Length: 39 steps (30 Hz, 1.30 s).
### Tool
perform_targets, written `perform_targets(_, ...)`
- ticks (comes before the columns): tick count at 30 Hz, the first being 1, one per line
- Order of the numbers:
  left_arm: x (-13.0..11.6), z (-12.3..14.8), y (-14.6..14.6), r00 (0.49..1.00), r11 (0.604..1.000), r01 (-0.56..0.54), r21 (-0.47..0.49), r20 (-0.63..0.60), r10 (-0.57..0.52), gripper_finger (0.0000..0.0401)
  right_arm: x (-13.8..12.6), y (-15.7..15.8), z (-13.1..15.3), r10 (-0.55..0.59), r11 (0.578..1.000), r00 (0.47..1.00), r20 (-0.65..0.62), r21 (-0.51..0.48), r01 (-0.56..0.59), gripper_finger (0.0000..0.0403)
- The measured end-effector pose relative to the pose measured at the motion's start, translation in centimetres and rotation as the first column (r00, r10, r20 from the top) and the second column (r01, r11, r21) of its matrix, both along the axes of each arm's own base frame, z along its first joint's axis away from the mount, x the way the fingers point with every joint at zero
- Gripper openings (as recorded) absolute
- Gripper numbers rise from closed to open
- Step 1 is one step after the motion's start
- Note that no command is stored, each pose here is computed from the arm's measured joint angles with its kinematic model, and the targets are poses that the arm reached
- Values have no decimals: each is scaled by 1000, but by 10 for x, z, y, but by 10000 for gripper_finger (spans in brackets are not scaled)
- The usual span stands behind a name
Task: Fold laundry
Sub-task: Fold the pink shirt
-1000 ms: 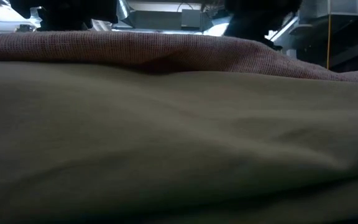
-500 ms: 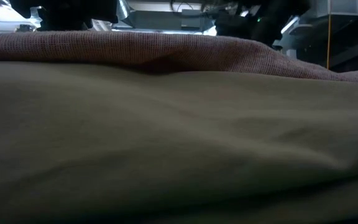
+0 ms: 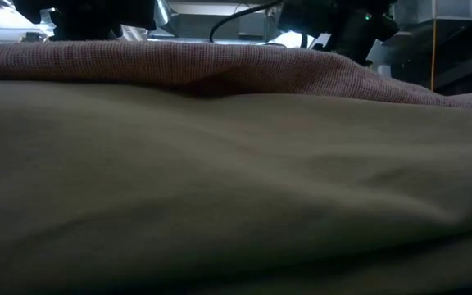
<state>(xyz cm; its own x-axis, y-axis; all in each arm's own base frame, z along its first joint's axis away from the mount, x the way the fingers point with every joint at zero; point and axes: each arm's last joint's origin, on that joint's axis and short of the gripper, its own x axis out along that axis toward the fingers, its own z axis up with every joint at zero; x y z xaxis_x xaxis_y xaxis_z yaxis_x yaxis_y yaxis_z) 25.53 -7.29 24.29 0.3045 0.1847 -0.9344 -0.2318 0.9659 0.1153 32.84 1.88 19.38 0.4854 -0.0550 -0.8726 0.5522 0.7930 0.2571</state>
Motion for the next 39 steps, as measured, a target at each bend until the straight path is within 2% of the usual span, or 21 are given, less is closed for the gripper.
perform_targets(3, 0, 0, 0, 1000, 1000, 0, 0, 0, 0, 119, 0, 0, 0, 0, 1000, 1000, 0, 0, 0, 168)
perform_targets(8, 0, 0, 0, 1000, 1000, -9, -3, 1, 9, 119, 0, 0, 1, 5, 1000, 1000, 2, -2, -5, 40)
perform_targets(10, -1, 0, 0, 1000, 1000, -27, -7, -1, 27, 119, 1, 4, 8, 40, 999, 999, 18, -13, -39, 13)
perform_targets(15, -5, -1, 2, 997, 998, -63, 0, -44, 63, 119, 5, 26, 47, 169, 986, 975, 146, -29, -167, 31)
perform_targets(19, -8, -2, 2, 995, 997, -80, 5, -64, 81, 119, 4, 54, 76, 287, 958, 931, 226, -63, -280, 10)
perform_targets(22, -8, -2, 2, 994, 997, -80, 6, -67, 81, 119, 0, 78, 90, 366, 930, 900, 237, -76, -359, 9)
perform_targets(26, -8, -2, 3, 995, 997, -76, 8, -70, 77, 119, -11, 110, 93, 449, 892, 861, 237, -73, -445, 18)
perform_targets(31, -8, -2, 3, 996, 998, -54, 12, -75, 55, 119, -28, 145, 93, 507, 857, 828, 240, -40, -513, 5)
perform_targets(39, -10, -2, 1, 994, 999, -29, -23, -102, 26, 119, -51, 182, 93, 512, 854, 822, 249, -40, -519, 12)
